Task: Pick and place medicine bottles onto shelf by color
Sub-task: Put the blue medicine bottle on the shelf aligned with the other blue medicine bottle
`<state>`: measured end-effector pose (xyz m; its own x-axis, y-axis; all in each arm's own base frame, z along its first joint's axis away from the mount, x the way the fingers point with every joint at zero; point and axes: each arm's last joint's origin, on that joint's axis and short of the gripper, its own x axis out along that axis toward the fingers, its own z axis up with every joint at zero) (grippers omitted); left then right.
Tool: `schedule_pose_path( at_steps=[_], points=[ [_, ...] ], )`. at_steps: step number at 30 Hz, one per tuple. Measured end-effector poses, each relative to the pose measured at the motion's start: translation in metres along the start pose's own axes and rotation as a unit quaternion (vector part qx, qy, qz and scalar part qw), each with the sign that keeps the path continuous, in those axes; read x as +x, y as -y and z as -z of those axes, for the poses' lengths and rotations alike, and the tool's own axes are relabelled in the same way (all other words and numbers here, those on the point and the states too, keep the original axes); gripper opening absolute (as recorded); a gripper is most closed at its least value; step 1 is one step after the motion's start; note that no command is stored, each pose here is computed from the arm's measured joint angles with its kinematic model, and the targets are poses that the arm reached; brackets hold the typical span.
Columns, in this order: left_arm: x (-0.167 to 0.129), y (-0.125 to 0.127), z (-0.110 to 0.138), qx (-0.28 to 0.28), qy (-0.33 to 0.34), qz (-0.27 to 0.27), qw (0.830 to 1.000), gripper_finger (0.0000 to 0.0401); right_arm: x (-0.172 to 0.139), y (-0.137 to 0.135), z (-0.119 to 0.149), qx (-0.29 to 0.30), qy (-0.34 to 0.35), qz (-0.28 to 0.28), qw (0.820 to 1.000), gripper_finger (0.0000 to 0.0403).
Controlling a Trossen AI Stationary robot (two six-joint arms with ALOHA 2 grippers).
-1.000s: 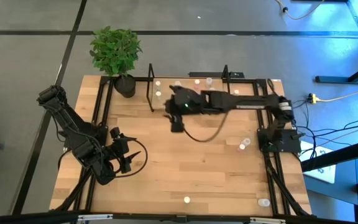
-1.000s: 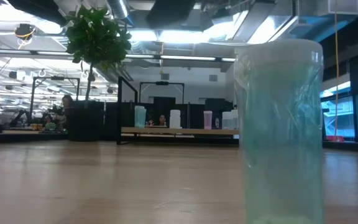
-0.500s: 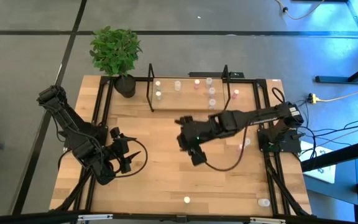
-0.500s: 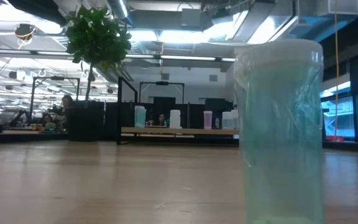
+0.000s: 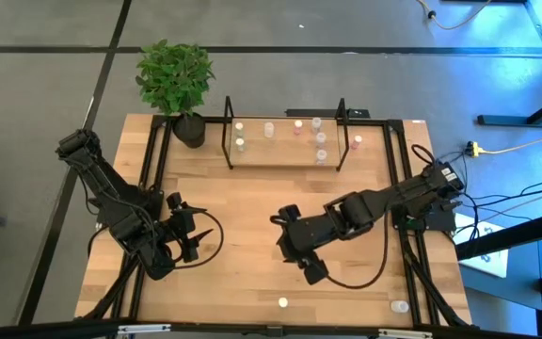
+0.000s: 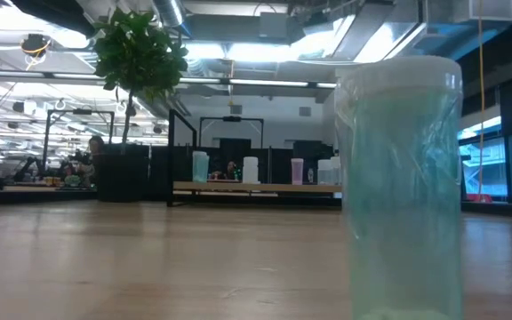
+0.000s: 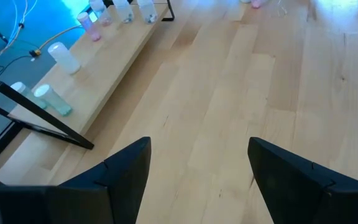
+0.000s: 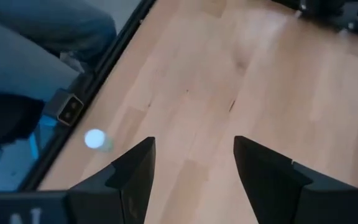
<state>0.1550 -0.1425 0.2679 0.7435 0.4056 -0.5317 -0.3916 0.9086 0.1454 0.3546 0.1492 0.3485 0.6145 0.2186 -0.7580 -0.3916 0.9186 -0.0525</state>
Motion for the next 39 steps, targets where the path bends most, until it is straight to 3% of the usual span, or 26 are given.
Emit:
schedule_pose_path(
  at_steps=[7, 17, 33, 39],
  points=[
    [0.000, 0.000, 0.000, 0.000, 0.000, 0.000, 1.000, 0.0263, 0.002, -0.001, 0.001, 0.078, 0.002, 0.000, 0.997, 0.0220],
    [-0.003, 0.003, 0.001, 0.034, 0.004, 0.011, 0.999, 0.0263, 0.036, -0.013, 0.030, 0.071, -0.042, -0.025, 0.996, 0.0220],
    [-0.013, 0.010, 0.007, 0.043, -0.019, 0.061, 0.997, 0.0263, 0.052, -0.058, 0.040, -0.050, -0.008, -0.081, 0.995, 0.0220],
    [-0.013, 0.011, 0.006, 0.034, -0.014, 0.065, 0.997, 0.0263, 0.080, -0.080, 0.044, -0.097, -0.006, -0.095, 0.991, 0.0220]
  ],
)
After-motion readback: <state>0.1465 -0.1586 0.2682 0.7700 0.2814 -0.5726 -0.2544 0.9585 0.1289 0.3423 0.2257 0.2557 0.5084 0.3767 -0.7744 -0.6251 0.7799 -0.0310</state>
